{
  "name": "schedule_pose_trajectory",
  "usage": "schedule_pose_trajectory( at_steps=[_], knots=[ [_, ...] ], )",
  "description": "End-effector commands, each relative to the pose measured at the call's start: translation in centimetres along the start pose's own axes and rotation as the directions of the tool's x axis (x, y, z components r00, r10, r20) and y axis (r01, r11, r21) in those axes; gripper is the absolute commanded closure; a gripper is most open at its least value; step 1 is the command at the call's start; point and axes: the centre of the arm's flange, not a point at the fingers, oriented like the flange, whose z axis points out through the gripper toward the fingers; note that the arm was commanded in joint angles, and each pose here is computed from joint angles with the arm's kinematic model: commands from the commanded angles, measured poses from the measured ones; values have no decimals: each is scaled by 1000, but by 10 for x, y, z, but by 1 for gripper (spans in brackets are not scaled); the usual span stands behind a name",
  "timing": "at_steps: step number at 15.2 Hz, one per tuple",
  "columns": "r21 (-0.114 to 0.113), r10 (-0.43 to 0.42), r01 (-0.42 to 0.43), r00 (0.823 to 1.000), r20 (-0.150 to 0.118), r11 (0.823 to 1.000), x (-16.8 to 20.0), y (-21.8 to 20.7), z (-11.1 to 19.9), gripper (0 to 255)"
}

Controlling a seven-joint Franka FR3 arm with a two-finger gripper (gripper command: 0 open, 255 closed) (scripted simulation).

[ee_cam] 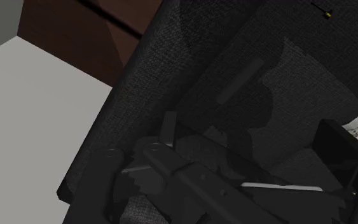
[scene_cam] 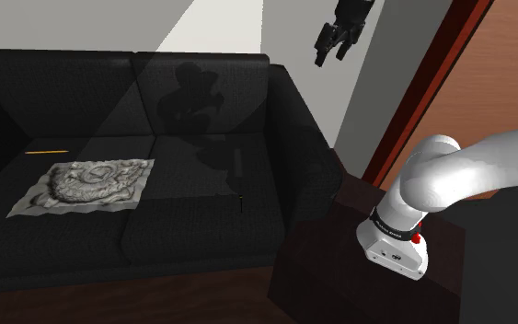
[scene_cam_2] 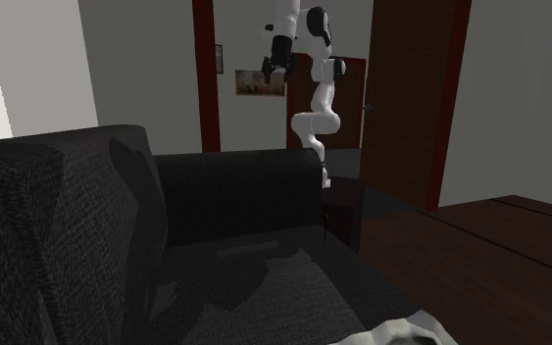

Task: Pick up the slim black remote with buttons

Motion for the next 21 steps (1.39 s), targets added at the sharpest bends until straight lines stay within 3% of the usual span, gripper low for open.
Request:
schedule_pose_trajectory(
  at_steps=[1,11,21],
  knots=[
    [0,0,0,1000,0,1000,0,0,0,0],
    [21,150,-151,988,44,988,42,-29,123,0],
    [35,295,-299,951,91,953,83,-56,247,0]
  ],
)
